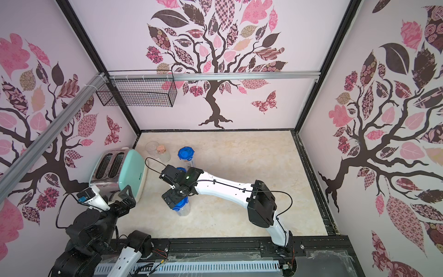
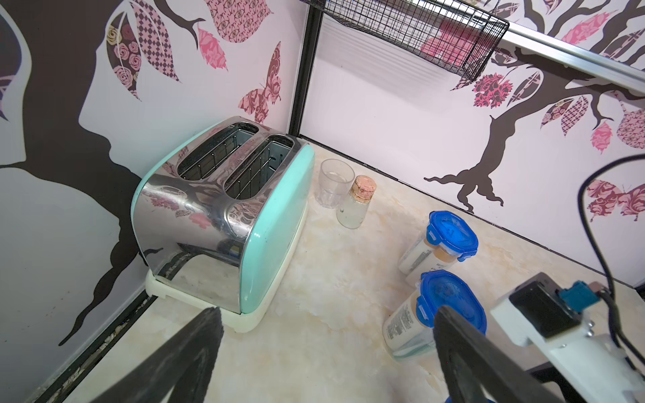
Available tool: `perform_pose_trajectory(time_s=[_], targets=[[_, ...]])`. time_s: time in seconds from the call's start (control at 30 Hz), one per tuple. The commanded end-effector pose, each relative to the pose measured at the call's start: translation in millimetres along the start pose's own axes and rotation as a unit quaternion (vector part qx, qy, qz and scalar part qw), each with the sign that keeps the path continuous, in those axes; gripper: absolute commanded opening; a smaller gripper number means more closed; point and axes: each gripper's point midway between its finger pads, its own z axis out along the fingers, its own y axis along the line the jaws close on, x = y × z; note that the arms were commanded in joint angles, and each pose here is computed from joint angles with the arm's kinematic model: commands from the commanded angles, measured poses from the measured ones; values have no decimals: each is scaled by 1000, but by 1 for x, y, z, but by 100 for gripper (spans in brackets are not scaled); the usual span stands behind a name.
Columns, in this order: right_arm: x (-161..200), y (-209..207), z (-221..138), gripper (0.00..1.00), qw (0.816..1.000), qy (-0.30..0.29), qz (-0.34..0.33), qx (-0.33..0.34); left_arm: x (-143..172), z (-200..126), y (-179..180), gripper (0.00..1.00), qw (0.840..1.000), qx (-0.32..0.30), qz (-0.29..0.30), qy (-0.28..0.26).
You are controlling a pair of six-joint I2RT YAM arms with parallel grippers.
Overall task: Take out toiletry kits
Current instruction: Move the container to the center of the board.
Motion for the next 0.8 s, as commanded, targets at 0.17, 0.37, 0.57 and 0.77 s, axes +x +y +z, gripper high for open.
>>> perform_pose_trajectory(time_s=[0.17, 0.37, 0.57, 0.77], targets=[[1, 6, -7, 100, 1000, 1, -13, 18, -1, -1, 2, 98, 1000, -3, -3, -8], [5, 6, -2, 100, 999, 4, -29, 38, -3, -1, 8, 98, 1000, -18, -12, -19], [3, 8, 3, 100, 998, 7, -41, 57, -2, 0, 7, 98, 1000, -15, -9, -16], [6, 11, 7, 100, 998, 14, -42, 54, -1, 1, 4, 98, 1000, -10, -6, -14]])
